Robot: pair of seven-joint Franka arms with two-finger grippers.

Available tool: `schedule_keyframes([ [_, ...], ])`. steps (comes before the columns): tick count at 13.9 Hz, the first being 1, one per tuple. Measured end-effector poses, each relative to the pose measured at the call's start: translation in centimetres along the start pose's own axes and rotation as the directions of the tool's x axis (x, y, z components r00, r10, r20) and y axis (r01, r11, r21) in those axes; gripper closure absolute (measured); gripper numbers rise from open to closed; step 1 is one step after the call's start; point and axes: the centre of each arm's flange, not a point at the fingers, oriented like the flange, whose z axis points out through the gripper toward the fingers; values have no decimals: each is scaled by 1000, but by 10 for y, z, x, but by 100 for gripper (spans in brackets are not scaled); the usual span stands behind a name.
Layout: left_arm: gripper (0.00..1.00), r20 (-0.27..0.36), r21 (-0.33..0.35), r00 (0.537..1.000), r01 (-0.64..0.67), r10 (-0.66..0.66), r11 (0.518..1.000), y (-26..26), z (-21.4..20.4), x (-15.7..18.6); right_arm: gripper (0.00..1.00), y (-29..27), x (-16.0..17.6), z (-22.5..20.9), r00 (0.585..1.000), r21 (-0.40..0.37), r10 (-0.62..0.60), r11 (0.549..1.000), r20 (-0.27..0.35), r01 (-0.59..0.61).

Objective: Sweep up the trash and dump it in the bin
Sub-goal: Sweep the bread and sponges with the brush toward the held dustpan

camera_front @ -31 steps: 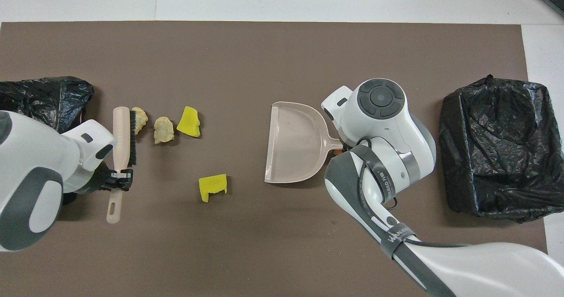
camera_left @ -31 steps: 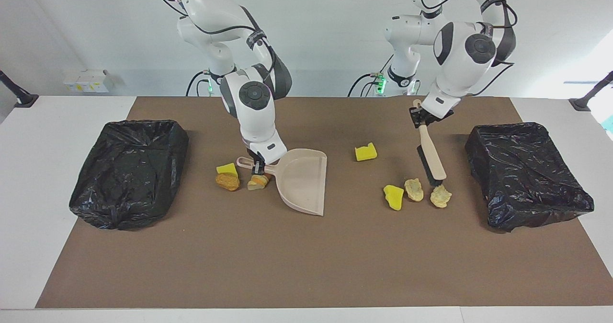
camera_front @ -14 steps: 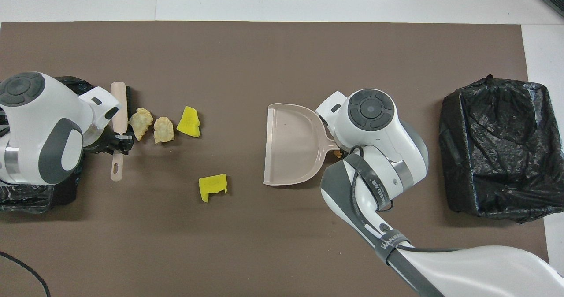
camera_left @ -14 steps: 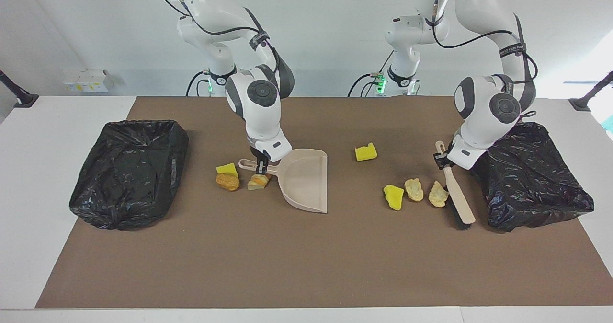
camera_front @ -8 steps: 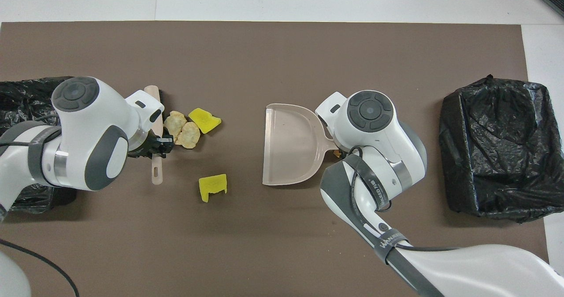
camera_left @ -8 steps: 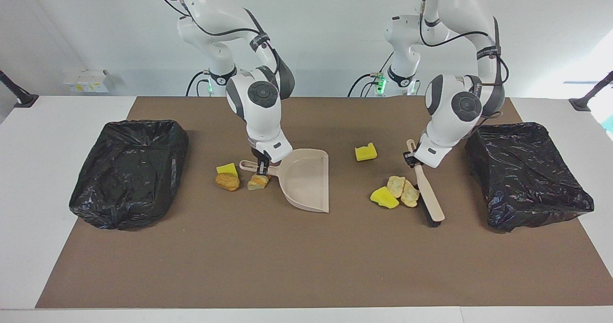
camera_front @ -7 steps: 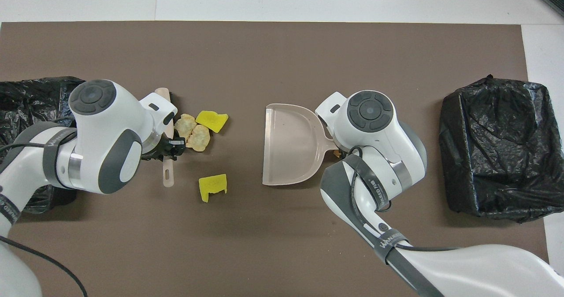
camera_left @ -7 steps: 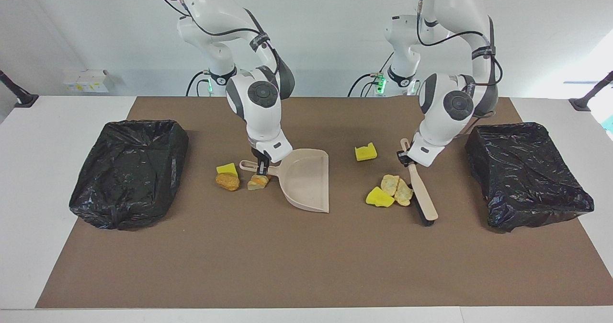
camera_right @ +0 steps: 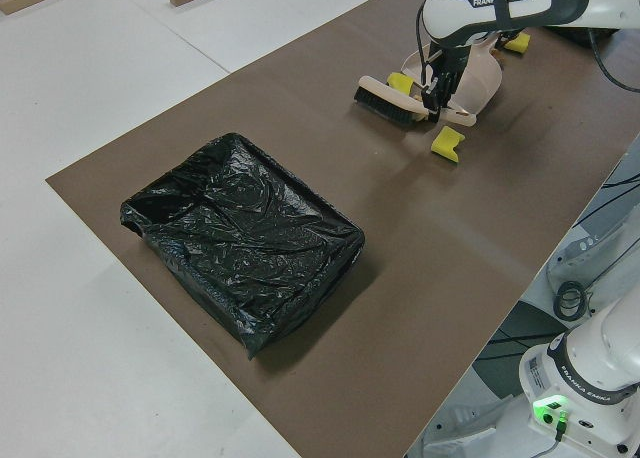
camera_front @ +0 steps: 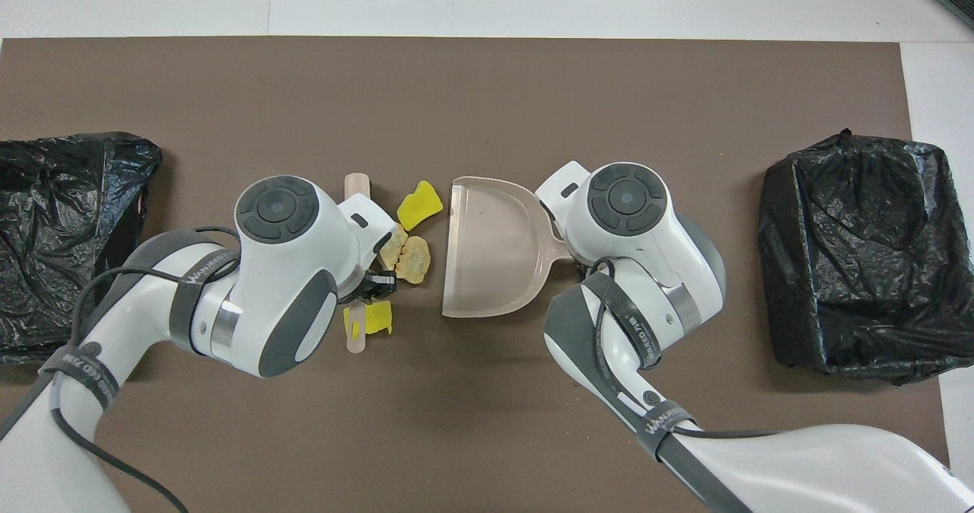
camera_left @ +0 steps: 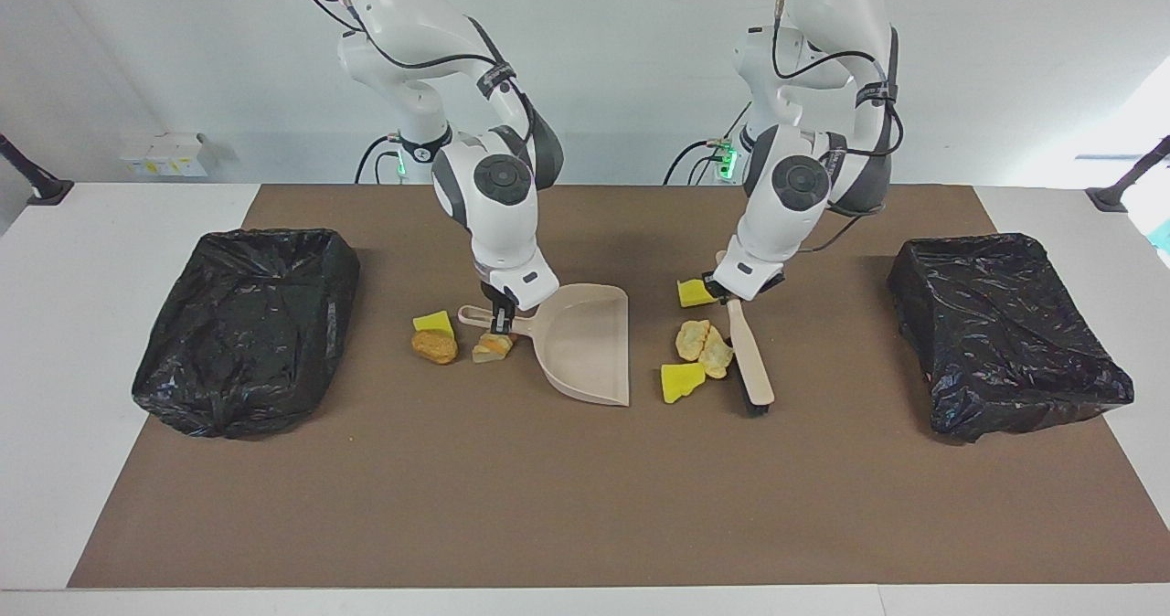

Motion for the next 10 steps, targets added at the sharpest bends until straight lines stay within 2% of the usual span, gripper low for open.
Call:
schedule_keyframes([
  [3, 74, 5, 13, 999, -38, 38, 999, 17, 3, -21, 69, -3, 6, 0, 1000, -8, 4, 1000, -2, -4],
  [7, 74, 9, 0, 999, -32, 32, 999, 28, 1, -30, 69, -3, 7, 0, 1000, -9, 6, 1000, 0, -6],
  [10, 74, 14, -12, 999, -41, 41, 999, 59, 1, -50, 69, -3, 7, 0, 1000, -8, 6, 1000, 0, -6],
])
